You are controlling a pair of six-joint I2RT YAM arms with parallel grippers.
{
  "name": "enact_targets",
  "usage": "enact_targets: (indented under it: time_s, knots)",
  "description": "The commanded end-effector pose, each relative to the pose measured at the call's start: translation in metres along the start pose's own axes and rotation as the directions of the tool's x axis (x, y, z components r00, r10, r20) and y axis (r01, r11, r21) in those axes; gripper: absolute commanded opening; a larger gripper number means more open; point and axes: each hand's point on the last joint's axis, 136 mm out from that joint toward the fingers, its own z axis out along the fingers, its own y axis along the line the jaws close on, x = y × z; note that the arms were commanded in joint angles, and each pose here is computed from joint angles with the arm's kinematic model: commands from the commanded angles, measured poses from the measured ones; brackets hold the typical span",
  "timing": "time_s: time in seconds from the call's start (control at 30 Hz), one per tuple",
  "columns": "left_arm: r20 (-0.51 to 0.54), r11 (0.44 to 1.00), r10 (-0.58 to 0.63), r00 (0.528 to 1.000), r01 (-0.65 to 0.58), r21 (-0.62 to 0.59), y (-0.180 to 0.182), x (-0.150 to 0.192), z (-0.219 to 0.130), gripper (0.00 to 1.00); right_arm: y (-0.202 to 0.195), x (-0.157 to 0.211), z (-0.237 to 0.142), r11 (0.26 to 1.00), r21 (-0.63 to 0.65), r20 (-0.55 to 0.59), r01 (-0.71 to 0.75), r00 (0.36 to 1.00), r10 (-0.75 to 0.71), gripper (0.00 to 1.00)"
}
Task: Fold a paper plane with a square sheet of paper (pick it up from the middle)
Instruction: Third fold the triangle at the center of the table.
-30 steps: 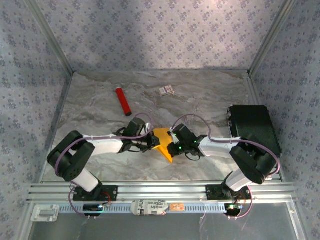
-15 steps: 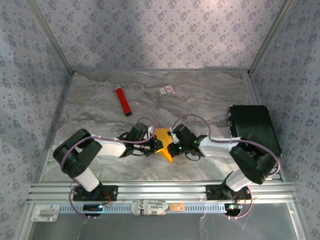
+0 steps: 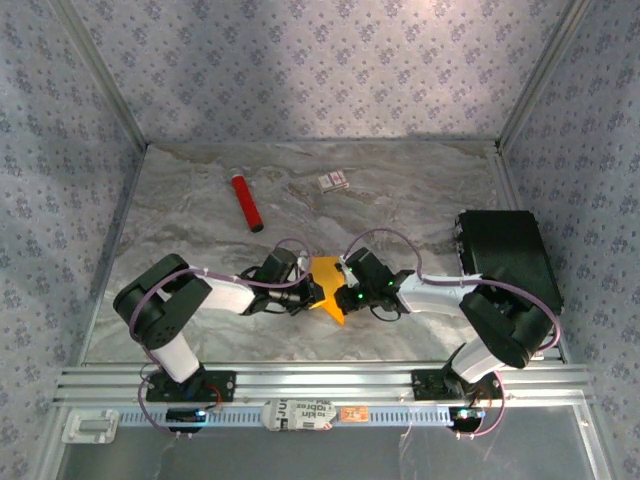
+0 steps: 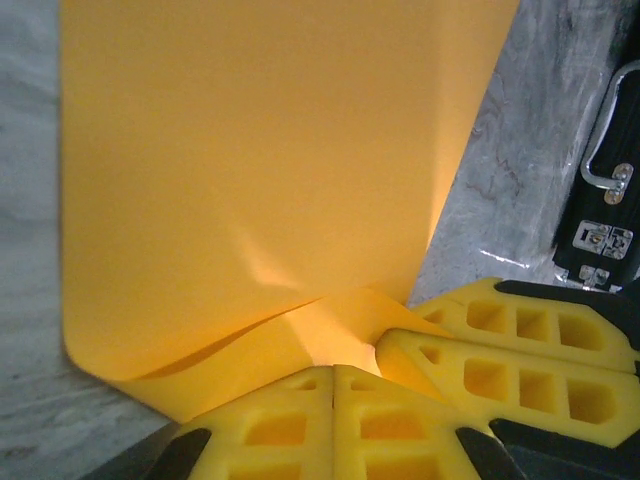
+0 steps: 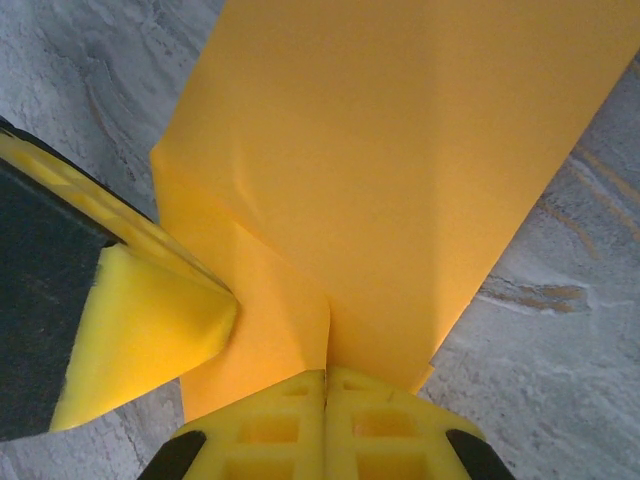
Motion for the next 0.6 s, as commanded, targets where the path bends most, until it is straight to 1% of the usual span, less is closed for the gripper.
enact_targets:
  time_s: [0.0, 0.23, 0.37, 0.5, 0.53, 0.57]
  knots:
    - [-0.008, 0.998, 0.022, 1.000, -0.022, -0.064, 0.015, 0.003, 0.005, 0.00, -0.011, 0.012, 0.002, 0.999, 0.034, -0.034, -0.034, 0.999, 0.035, 0.04]
    - [-0.027, 0.994, 0.015, 1.000, -0.018, -0.106, 0.029, 0.007, 0.010, 0.00, -0.008, 0.010, 0.001, 0.999, 0.024, -0.030, -0.034, 0.999, 0.035, 0.05]
    - [-0.034, 0.992, 0.013, 0.999, -0.017, -0.123, 0.035, 0.009, 0.010, 0.00, -0.002, 0.002, -0.004, 0.999, 0.004, -0.013, -0.043, 0.999, 0.043, 0.09]
    - [-0.033, 0.992, 0.014, 0.999, -0.018, -0.124, 0.036, 0.009, 0.010, 0.00, 0.002, -0.011, -0.020, 0.997, -0.005, 0.025, -0.075, 0.997, 0.075, 0.18]
    - [-0.033, 0.992, 0.015, 0.999, -0.019, -0.123, 0.035, 0.009, 0.010, 0.00, 0.000, -0.014, -0.025, 0.996, -0.004, 0.037, -0.089, 0.995, 0.089, 0.24]
    - [-0.034, 0.992, 0.016, 0.999, -0.020, -0.122, 0.034, 0.009, 0.010, 0.00, -0.001, -0.017, -0.031, 0.994, -0.003, 0.047, -0.106, 0.993, 0.106, 0.28]
